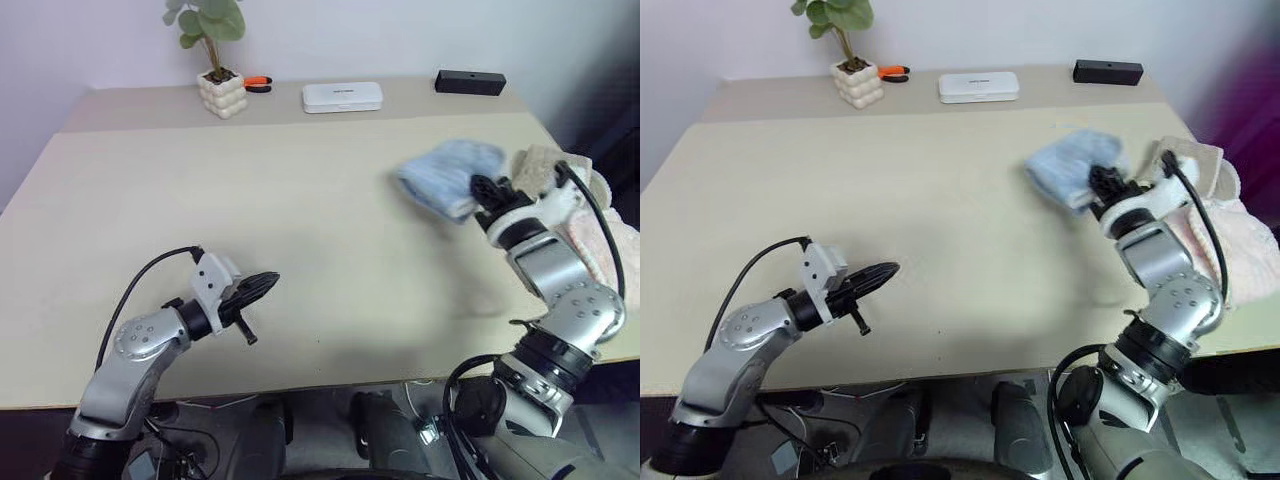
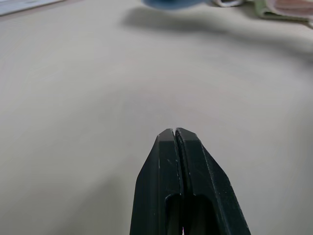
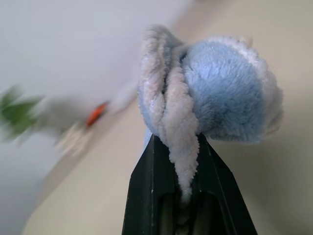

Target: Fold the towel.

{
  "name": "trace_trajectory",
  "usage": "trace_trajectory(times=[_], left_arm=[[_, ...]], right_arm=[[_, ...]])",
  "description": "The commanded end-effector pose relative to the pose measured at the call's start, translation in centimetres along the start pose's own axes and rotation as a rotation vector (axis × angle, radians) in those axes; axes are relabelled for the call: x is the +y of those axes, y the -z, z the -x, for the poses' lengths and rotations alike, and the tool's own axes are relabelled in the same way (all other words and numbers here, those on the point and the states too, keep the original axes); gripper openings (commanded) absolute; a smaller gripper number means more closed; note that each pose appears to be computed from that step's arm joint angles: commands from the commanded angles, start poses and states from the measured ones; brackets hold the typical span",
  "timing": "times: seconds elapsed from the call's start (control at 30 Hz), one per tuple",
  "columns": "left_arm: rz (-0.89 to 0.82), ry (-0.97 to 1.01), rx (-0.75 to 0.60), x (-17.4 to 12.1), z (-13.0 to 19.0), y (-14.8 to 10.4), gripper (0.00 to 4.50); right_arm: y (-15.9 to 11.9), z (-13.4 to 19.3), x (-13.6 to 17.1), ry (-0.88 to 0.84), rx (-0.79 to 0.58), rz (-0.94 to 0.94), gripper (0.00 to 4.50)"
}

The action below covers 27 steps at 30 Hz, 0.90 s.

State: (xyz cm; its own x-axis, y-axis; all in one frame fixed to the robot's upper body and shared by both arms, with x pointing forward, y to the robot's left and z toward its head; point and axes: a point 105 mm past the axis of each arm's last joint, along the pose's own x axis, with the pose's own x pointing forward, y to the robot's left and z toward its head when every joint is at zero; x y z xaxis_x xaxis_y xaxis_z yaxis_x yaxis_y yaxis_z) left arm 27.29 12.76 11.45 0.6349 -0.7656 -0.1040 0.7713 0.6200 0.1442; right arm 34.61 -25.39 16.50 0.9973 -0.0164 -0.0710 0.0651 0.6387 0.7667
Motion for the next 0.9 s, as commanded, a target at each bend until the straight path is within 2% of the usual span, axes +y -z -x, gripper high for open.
trace_trajectory(times=[0.03, 0.2, 0.3, 0.47, 0.6, 0.67, 0.73, 0.77, 0.9], left_arm=[[-0.031, 0.034, -0.023, -0.2, -0.7, -0.5, 0.0], [-0.042, 0.078, -0.019, -0.6, -1.4, -0.2, 0.0], [-0.045, 0.096, -0.02, -0.8, -1.8, -0.1, 0.0], [-0.057, 0.086, -0.023, -0.1, -1.9, 0.0, 0.0], [-0.067, -0.017, -0.038, 2.2, -1.9, 0.0, 0.0], [-0.079, -0.164, -0.069, 5.2, -1.6, -0.5, 0.0], [-0.083, -0.298, -0.095, 7.8, -0.9, -0.9, 0.0], [-0.085, -0.327, -0.103, 8.3, -0.8, -1.1, 0.0], [-0.099, -0.405, -0.112, 10.0, 1.1, -1.3, 0.0]], right_arm=[[-0.1, 1.7, -2.3, 0.124, -0.033, -0.042, 0.03], [1.2, 3.8, -4.2, 0.226, 0.007, -0.053, 0.03], [0.6, 4.6, -4.4, 0.231, -0.006, -0.048, 1.0], [-3.0, 6.1, -3.9, 0.249, -0.108, 0.135, 3.52], [-5.6, 6.9, -2.3, 0.209, -0.153, 0.393, 3.52], [-5.9, 6.6, 0.1, 0.12, -0.141, 0.623, 3.52], [-4.5, 5.8, 2.8, -0.037, -0.075, 0.811, 3.52], [-4.0, 5.6, 3.4, -0.085, -0.052, 0.857, 3.52], [0.9, 4.9, 6.1, -0.39, 0.112, 1.138, 3.52]])
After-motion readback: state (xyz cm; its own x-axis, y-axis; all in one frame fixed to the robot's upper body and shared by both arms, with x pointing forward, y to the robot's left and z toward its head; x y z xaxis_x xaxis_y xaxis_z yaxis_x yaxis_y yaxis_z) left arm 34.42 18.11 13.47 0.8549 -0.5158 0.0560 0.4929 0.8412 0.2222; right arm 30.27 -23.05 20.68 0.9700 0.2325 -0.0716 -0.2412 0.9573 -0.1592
